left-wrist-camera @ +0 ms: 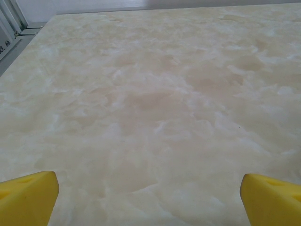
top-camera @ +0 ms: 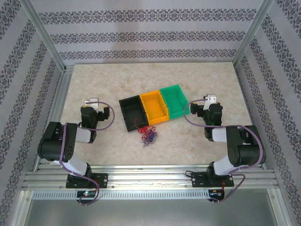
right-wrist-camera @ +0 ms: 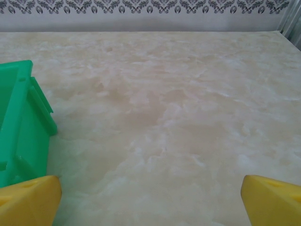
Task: Untangle the cables
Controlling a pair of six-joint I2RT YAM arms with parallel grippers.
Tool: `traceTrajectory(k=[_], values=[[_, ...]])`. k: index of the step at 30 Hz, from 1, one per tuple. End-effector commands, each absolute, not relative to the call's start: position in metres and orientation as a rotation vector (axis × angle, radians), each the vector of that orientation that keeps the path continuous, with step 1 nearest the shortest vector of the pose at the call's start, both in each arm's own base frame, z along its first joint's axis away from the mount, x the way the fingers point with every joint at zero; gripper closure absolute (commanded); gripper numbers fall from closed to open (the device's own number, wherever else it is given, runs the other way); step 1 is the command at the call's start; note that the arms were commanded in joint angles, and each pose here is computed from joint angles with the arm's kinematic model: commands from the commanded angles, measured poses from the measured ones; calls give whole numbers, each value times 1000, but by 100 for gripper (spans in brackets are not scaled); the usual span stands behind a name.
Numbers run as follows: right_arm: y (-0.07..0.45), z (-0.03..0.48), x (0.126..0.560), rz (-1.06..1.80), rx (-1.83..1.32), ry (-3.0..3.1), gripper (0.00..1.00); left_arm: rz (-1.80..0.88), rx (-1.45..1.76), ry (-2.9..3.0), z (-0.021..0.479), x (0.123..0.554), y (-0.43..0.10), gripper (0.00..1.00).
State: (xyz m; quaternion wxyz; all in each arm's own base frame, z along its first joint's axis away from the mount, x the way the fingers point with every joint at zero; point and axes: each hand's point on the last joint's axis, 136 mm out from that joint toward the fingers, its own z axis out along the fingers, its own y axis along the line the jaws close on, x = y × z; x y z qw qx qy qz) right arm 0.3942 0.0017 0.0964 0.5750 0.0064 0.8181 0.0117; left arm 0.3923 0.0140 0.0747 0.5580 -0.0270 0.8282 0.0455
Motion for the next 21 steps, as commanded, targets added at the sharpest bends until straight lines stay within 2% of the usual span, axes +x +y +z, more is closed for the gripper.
traceTrajectory(k=[1,4,8,10,11,12,13,18,21], values=[[3,106,399,67,17,1887,2,95,-80,1909,88,400,17,1],[1,110,400,60,32,1870,2,96,-72,1913,93,400,16,1],[0,139,398,16,63,1963,2,126,-36,1930,125,397,10,2],[7,158,394,45,116,2008,9,121,-85,1956,143,393,9,15],[12,166,392,50,136,2016,10,117,-127,1969,150,392,11,16],[20,172,389,54,141,2016,10,114,-187,1969,157,390,11,11],[31,177,386,63,139,2007,11,82,-228,1956,162,389,5,0],[76,183,369,57,148,2003,11,-201,-296,2115,141,383,-65,1],[97,178,360,118,192,2003,13,-283,-318,2223,120,371,-104,1]])
